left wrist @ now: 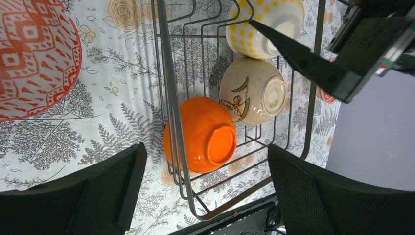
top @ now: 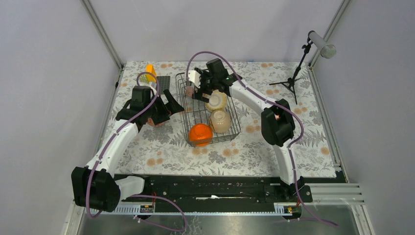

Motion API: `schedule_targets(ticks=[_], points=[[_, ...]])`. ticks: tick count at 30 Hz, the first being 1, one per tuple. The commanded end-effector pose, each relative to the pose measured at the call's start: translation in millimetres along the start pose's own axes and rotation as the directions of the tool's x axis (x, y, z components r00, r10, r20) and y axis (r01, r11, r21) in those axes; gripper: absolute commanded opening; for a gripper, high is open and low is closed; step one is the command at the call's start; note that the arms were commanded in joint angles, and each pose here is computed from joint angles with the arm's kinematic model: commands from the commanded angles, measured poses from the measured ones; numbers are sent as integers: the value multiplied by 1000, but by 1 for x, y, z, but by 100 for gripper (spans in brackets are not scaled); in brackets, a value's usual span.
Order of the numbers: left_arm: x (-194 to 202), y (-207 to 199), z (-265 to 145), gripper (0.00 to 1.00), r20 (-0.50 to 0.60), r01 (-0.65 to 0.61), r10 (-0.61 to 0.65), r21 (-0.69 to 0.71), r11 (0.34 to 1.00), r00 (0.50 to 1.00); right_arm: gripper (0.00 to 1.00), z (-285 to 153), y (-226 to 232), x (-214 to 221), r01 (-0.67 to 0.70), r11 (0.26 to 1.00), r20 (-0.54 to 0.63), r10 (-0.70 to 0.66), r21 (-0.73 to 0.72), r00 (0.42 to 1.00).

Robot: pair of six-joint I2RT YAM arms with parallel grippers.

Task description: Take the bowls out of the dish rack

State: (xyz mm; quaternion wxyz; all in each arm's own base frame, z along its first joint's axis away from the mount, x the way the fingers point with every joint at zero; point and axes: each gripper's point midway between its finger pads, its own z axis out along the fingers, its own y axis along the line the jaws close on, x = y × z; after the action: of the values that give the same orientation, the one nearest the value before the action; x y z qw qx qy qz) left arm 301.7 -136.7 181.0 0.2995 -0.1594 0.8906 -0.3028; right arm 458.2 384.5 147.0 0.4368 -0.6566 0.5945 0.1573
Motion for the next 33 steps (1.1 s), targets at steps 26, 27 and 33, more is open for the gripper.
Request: schedule_targets(ticks=[26, 27, 33], points=[[-2, 0, 7, 86, -4, -47, 47, -30, 998, 999, 100, 56, -24, 30, 199, 975, -207, -175, 101, 963], [-1, 1, 8, 86, -6, -43, 43, -32, 999, 999, 100, 57, -24, 32, 199, 975, -210, -175, 102, 962], [-1, 5, 7, 86, 1, -36, 36, -54, 998, 999, 100, 61, -19, 30, 193, 978, -183, -176, 81, 967]])
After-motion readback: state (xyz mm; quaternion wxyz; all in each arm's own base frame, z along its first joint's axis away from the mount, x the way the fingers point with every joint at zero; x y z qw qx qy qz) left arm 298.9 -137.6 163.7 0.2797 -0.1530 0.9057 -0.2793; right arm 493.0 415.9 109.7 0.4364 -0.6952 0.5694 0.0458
